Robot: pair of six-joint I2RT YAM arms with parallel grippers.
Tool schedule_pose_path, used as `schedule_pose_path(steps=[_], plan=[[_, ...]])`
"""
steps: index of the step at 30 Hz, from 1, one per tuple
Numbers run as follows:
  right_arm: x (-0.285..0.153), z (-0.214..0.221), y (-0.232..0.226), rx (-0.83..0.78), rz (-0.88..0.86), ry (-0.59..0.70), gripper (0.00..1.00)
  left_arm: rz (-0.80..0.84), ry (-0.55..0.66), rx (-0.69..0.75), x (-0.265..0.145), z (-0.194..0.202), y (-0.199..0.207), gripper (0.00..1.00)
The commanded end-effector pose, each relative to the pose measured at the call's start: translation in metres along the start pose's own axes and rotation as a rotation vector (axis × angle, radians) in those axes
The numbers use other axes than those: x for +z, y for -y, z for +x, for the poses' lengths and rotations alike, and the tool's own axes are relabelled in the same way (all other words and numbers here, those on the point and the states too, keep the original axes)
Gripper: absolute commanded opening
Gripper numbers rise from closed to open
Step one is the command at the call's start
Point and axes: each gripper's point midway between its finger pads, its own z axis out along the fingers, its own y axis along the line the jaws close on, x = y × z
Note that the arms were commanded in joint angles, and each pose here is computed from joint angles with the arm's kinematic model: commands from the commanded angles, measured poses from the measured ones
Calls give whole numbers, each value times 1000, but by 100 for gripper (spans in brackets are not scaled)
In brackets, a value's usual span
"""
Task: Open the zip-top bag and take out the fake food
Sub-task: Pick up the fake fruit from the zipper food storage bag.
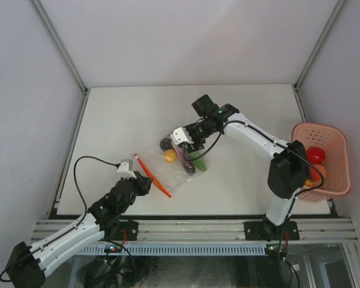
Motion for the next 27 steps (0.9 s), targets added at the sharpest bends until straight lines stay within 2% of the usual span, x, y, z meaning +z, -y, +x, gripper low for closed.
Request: schedule_pose_path(steps=[1, 9, 13, 27], plan=[[22, -13, 27, -103, -18, 6, 51, 77, 113, -11, 8, -20, 13, 28], [71, 2, 44, -105, -106, -25, 50, 122, 142, 88, 13, -21, 16, 37], [86, 9, 52, -100, -130, -47, 50, 145, 141, 118, 15, -20, 18, 38], [109, 59, 34, -92, -225, -170, 47, 179, 59, 159, 27, -8, 25, 40]])
